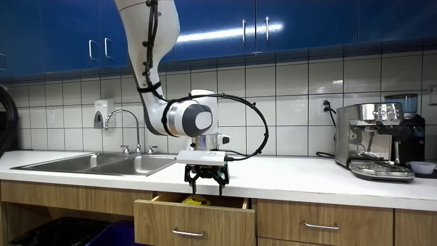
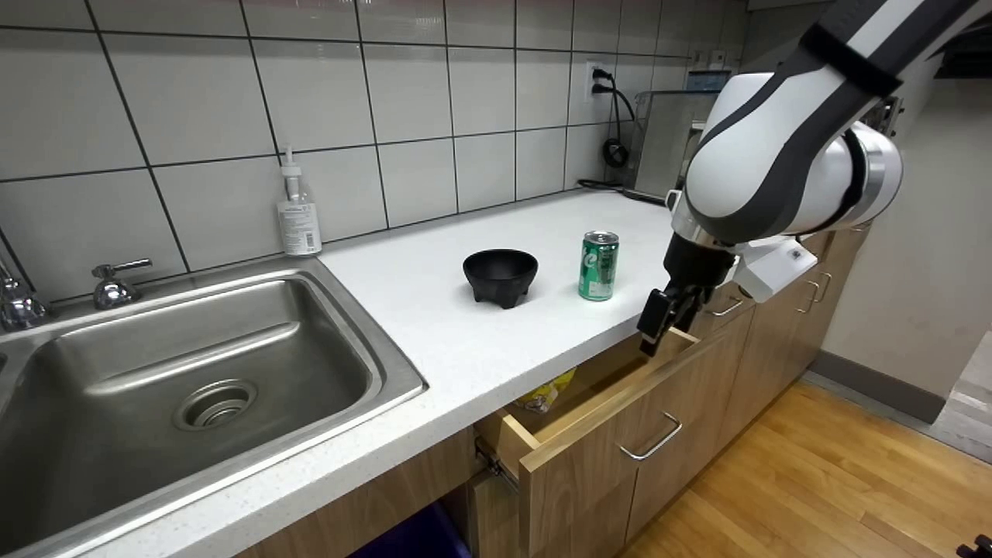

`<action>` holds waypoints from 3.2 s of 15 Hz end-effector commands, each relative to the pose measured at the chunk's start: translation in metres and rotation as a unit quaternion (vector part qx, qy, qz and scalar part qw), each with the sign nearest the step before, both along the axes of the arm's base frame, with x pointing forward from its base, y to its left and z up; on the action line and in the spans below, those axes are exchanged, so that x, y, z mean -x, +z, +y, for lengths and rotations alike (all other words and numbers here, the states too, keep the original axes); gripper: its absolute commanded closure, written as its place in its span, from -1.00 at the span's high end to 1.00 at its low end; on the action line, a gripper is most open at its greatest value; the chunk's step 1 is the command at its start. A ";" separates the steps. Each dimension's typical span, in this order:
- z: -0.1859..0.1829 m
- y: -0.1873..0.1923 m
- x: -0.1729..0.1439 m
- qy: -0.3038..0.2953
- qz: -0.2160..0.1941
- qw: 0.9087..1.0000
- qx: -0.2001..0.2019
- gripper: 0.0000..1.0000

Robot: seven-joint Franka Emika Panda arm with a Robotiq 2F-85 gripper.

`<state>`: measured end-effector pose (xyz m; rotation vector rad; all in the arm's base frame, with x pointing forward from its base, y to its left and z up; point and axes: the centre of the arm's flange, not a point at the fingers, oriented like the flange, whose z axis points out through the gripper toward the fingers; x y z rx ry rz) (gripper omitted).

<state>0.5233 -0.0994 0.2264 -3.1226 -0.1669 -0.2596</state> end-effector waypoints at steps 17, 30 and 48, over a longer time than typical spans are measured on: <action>-0.004 -0.048 -0.043 0.037 -0.025 0.999 0.011 1.00; 0.001 -0.056 -0.030 0.012 -0.016 1.000 0.012 1.00; 0.011 -0.051 0.002 -0.023 0.010 1.000 0.001 1.00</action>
